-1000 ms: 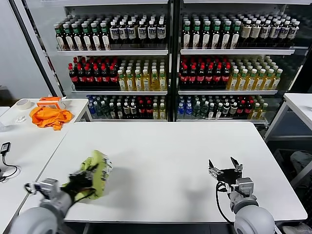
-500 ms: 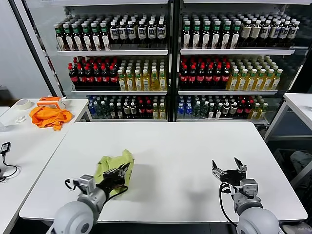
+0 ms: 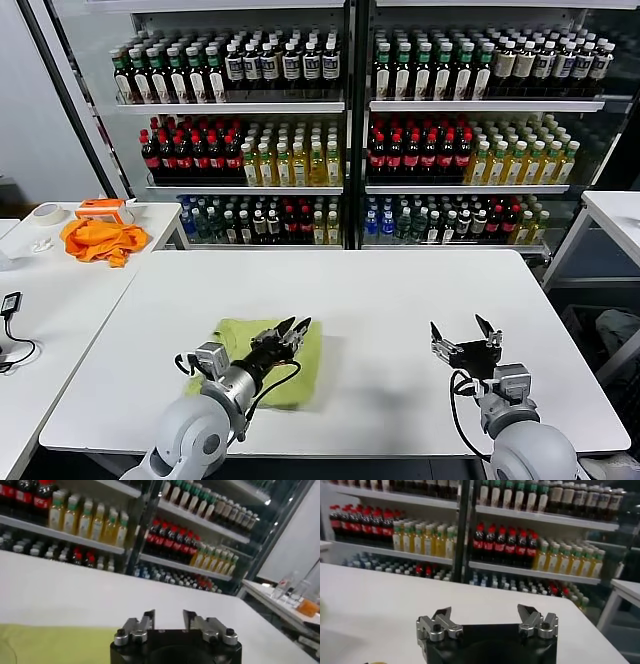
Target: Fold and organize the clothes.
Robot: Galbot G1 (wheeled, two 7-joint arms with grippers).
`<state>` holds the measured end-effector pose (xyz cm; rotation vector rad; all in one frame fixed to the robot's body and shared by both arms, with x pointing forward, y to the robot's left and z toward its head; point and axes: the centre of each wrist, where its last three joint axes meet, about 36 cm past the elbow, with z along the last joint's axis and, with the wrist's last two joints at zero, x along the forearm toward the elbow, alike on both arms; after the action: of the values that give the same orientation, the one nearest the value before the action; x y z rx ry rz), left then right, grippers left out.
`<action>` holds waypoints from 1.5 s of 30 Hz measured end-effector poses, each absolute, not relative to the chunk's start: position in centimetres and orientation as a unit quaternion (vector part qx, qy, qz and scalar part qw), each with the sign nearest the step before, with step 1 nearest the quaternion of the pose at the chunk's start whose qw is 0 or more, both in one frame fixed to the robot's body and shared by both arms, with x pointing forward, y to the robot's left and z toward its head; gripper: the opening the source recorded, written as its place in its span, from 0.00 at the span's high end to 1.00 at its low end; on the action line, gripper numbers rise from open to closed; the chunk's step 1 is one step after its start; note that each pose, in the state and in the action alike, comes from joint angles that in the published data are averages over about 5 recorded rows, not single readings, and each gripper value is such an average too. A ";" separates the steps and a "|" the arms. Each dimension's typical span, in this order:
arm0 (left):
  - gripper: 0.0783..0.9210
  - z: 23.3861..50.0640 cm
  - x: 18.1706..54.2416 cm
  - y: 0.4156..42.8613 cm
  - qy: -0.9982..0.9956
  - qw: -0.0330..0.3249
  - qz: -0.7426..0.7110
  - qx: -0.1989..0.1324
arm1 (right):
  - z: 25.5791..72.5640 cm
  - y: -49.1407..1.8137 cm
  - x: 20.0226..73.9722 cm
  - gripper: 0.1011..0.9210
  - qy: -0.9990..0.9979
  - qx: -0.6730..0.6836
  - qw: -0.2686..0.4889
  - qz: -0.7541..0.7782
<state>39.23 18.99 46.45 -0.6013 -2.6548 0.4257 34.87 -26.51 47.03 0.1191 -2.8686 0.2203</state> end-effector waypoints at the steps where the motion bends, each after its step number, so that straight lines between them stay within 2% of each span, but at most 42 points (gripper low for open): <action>1: 0.53 46.7 39.3 19.3 -0.947 0.186 0.148 -0.214 | 47.0 -26.4 34.9 0.12 -0.988 0.047 0.128 0.074; 5: 0.40 47.5 39.9 21.9 -0.960 0.158 0.117 -0.198 | 46.7 -25.8 35.1 0.12 -0.988 0.071 0.126 0.060; 11: 0.20 47.4 40.2 28.0 -0.984 0.112 0.025 -0.139 | 46.1 -23.4 35.7 0.12 -0.981 0.125 0.150 0.022; 14: 0.13 47.1 39.7 30.4 -0.989 0.097 -0.018 -0.113 | 45.7 -21.7 36.1 0.12 -0.973 0.158 0.171 0.003; 27: 0.12 46.0 36.7 35.0 -0.988 0.089 -0.111 -0.067 | 43.3 -14.4 40.4 0.12 -0.937 0.251 0.238 -0.046; 42: 0.12 47.0 34.8 35.2 -0.986 0.097 -0.114 -0.069 | 40.8 -11.1 43.3 0.12 -0.912 0.262 0.304 -0.082; 45: 0.12 46.9 34.7 35.1 -0.986 0.100 -0.112 -0.070 | 40.6 -10.9 43.8 0.15 -0.910 0.262 0.309 -0.090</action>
<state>34.70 35.12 46.89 -0.2060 -2.9145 -0.3309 43.76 -10.86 40.65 0.6914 -2.4046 -0.2389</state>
